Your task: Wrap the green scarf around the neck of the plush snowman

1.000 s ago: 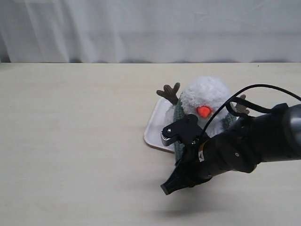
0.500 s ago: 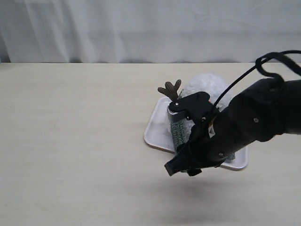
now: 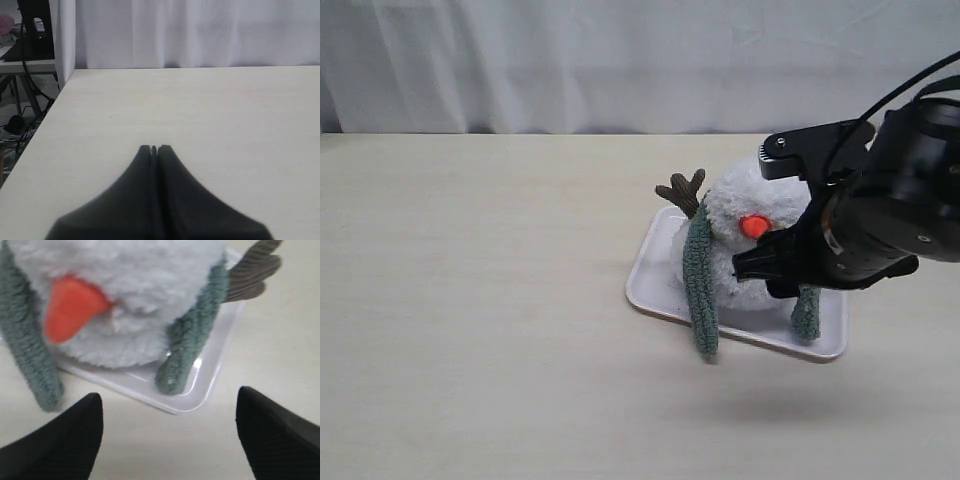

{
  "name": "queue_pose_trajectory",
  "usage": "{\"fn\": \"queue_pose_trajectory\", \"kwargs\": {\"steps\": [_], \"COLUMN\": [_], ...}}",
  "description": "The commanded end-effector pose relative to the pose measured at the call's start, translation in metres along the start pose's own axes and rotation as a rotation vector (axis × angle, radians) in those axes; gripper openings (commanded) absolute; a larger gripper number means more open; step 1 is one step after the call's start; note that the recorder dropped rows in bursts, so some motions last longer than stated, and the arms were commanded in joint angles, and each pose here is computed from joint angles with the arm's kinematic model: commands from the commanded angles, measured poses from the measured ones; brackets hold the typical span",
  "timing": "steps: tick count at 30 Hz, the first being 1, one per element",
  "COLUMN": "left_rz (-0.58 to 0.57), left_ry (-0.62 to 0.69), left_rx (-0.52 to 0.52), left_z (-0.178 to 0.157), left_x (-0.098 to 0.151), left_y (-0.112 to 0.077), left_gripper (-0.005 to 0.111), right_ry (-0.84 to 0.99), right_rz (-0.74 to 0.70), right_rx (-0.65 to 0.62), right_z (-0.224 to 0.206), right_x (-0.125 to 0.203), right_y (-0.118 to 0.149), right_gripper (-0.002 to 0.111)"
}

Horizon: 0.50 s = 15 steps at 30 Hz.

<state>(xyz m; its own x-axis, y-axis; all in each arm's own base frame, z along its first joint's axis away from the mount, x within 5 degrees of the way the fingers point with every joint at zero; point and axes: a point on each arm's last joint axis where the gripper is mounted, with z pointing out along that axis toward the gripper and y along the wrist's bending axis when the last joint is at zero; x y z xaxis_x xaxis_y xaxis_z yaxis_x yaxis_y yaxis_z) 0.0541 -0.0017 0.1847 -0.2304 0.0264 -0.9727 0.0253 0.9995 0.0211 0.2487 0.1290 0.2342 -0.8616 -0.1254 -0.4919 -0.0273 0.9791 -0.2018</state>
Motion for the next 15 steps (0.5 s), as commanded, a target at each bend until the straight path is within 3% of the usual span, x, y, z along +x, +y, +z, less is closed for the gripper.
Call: {"fn": "queue_pose_trajectory", "kwargs": {"steps": [1, 6, 15], "left_rz": [-0.003, -0.003, -0.003], "left_ry": [-0.013, -0.013, -0.013], "left_rx": [0.004, 0.004, 0.004], "left_z": [0.0, 0.0, 0.0], "left_x": [-0.001, -0.001, -0.001], "left_y": [0.0, 0.0, 0.0], "left_gripper": [0.0, 0.0, 0.0], "right_ry": [-0.003, 0.027, 0.101], "right_rz": [0.107, 0.101, 0.002], "right_rx": [0.031, -0.106, -0.083], "right_z": [0.016, 0.038, 0.074], "right_x": [-0.007, -0.013, -0.008], "right_y": [-0.012, -0.016, -0.014], "right_gripper": [0.07, 0.07, 0.07]}}
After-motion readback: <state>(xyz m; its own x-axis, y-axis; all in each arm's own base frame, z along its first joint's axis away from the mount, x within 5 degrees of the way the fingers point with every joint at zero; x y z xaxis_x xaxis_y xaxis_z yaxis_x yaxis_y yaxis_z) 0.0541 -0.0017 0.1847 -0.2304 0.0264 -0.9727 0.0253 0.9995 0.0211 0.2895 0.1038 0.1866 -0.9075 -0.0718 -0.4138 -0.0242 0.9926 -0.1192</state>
